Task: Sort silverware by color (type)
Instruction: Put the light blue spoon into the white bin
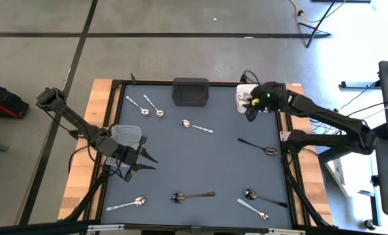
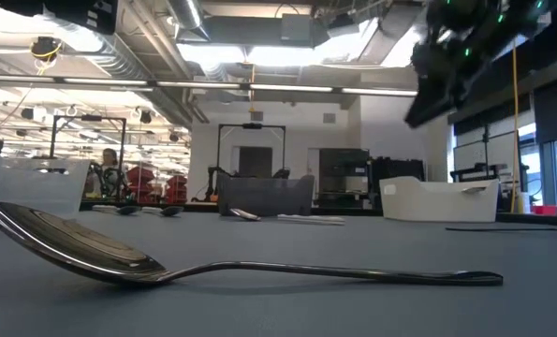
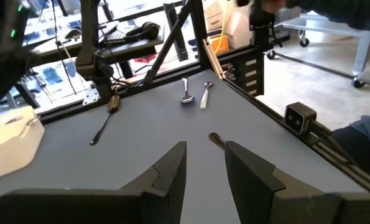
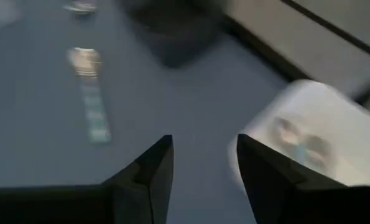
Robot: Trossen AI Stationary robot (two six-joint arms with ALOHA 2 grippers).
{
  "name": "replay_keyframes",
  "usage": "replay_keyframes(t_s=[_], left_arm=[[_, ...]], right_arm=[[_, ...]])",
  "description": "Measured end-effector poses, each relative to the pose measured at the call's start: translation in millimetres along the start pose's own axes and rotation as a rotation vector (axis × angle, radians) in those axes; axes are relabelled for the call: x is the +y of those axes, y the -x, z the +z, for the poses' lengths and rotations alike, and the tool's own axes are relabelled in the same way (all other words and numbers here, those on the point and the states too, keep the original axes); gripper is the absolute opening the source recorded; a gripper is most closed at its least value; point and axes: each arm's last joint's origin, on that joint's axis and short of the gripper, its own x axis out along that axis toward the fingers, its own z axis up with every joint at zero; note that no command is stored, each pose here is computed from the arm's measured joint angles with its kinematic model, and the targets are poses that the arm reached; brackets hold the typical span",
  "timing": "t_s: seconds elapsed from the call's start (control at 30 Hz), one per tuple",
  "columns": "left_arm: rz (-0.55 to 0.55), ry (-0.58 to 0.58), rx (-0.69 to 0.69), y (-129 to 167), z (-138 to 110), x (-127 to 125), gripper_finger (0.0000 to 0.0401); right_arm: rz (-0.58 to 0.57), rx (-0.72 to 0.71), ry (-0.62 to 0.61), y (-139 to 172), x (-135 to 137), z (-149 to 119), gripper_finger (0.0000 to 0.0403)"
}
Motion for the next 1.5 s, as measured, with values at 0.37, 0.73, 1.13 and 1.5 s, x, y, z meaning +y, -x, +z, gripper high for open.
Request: replay_keyframes(t_s=[0.37, 0.73, 1.13, 1.5], left_arm=[[-0.081, 0.055, 0.002, 0, -1, -3, 0.0105], [-0.088, 0.056, 0.002, 0, -1, -3, 0.0105], [-0.086, 0.061, -0.018, 0, 1, -3, 0.0105], [-0.077, 0.053, -0.020, 0, 2, -2, 0.0105]], right_arm=[[0.211, 0.076, 0.050, 20, 102, -38, 0.0146], [0.356, 0.231, -0.047, 31, 186, -103, 0.0135], [0.454, 0.370, -0.073, 65, 284, -109, 0.0113], [0.375, 0.531, -0.035, 70, 331, -133, 0.0106]])
